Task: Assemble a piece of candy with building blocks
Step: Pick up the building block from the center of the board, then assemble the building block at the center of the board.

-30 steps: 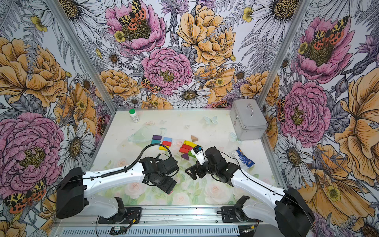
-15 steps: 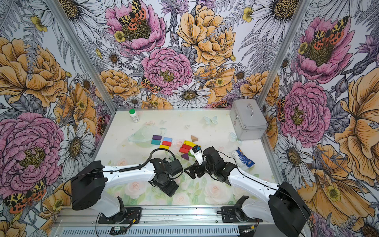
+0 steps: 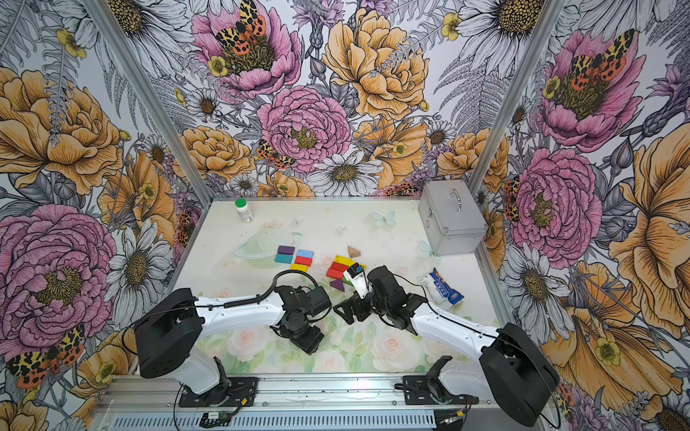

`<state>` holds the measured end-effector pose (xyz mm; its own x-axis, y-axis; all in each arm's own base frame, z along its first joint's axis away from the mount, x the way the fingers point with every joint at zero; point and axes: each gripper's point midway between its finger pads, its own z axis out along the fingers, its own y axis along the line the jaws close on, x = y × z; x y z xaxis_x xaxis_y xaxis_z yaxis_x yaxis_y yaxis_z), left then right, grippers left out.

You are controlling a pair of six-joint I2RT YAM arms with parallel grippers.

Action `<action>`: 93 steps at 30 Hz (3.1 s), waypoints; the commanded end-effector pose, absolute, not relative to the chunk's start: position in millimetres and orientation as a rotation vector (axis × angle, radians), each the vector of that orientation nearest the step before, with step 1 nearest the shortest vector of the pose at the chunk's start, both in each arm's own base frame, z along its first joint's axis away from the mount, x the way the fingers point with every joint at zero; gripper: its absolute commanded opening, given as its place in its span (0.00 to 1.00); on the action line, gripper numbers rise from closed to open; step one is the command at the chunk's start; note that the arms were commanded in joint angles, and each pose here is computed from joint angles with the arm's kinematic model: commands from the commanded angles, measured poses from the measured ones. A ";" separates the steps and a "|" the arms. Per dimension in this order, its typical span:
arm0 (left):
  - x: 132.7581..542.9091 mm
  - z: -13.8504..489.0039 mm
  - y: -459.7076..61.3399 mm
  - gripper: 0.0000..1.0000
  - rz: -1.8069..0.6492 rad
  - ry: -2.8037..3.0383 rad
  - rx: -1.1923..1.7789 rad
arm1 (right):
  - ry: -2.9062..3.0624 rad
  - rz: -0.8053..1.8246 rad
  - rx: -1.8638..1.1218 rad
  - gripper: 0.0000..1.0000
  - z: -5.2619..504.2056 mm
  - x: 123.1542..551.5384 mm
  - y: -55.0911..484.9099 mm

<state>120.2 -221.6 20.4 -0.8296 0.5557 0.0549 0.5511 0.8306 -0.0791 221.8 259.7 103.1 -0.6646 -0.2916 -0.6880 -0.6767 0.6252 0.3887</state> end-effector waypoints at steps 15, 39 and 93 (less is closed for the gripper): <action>172.4 84.4 -240.3 0.57 0.448 -3.108 -0.737 | 2.163 0.886 -0.742 0.97 137.0 241.6 266.0; 368.4 48.0 -92.0 0.56 0.167 -3.241 -0.122 | 2.024 0.895 -0.885 0.97 178.3 280.8 295.4; 400.1 81.0 -110.2 0.78 0.407 -3.335 0.086 | 2.032 0.919 -0.869 0.97 173.9 288.4 291.6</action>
<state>391.6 -106.8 48.3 -0.9920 0.0036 -0.1258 0.0211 0.9902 -0.1380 285.3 288.3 158.6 -0.5395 -0.2893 -0.7907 -0.7746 0.5386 0.3315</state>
